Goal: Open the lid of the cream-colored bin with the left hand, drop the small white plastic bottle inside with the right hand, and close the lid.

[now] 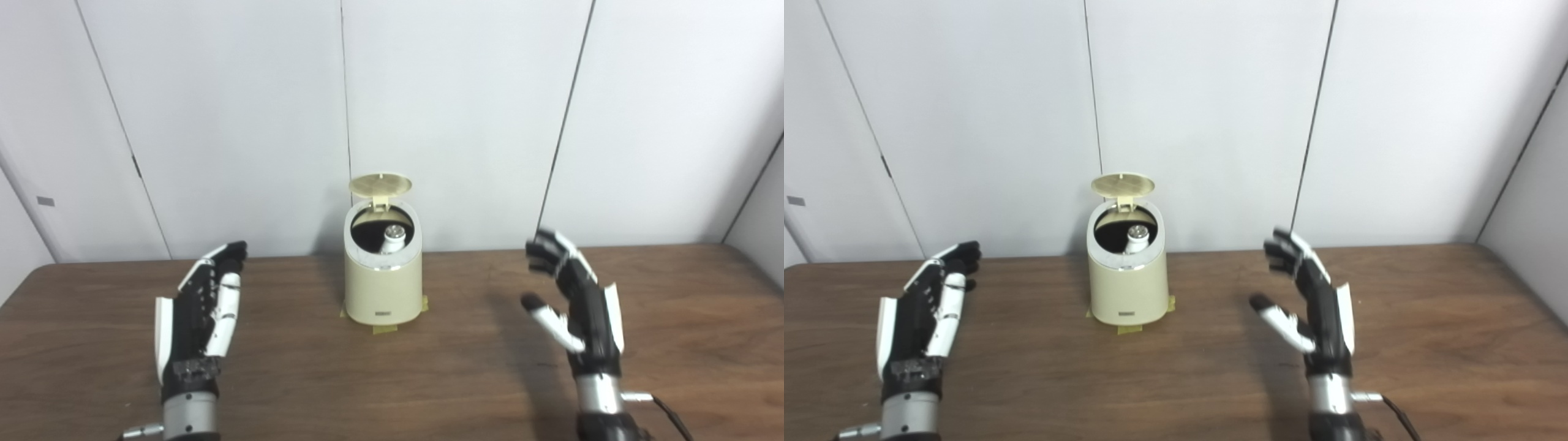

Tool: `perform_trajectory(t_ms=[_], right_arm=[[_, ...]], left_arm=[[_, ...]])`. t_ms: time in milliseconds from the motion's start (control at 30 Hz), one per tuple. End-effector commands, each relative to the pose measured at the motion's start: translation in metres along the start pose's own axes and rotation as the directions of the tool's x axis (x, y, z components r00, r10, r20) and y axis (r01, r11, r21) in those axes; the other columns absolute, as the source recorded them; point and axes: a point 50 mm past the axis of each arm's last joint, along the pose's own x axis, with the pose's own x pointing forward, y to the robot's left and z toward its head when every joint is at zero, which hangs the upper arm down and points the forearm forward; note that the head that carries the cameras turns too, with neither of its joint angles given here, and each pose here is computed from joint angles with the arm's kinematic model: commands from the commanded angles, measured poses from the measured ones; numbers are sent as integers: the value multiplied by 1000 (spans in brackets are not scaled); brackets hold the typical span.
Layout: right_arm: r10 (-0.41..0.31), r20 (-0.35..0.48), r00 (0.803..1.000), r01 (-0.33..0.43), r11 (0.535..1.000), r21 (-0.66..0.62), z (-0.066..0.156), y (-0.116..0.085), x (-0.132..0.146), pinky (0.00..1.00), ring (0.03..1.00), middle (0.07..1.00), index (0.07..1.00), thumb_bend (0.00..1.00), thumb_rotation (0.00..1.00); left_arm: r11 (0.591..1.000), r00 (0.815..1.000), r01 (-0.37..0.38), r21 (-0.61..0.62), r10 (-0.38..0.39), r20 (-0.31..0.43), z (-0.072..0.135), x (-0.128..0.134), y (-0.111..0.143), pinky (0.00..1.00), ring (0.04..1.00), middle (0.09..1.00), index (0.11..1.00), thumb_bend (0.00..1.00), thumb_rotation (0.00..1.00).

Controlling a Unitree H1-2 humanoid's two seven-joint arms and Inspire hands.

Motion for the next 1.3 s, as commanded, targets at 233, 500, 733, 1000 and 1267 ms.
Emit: perform_trajectory(t_ms=[233, 500, 733, 1000, 1267], right_arm=[[187, 39, 982, -187, 982, 1, 26, -9, 13, 999, 1000, 1000, 1000, 861, 888], [160, 61, 985, -163, 986, 44, 43, -13, 6, 1000, 1000, 1000, 1000, 873, 903], [137, 83, 987, -142, 988, 58, 62, -7, -2, 1000, 1000, 1000, 1000, 855, 929], [122, 79, 989, -126, 991, 46, 62, -7, -6, 1000, 1000, 1000, 1000, 894, 901], [113, 76, 991, -119, 990, 71, 56, -1, -8, 1000, 1000, 1000, 1000, 876, 878]], left_arm=[[956, 965, 160, 246, -204, 163, 53, 75, -2, 886, 918, 909, 904, 734, 998], [881, 937, 138, 452, -264, 228, 124, 137, -12, 919, 986, 965, 925, 901, 1000], [801, 907, 105, 589, -319, 273, 175, 175, -31, 1000, 979, 917, 871, 930, 994], [621, 877, 238, 747, -469, 110, 190, 196, -61, 1000, 1000, 950, 883, 930, 944], [507, 861, 326, 798, -507, -30, 187, 205, -76, 1000, 1000, 935, 874, 881, 1000]])
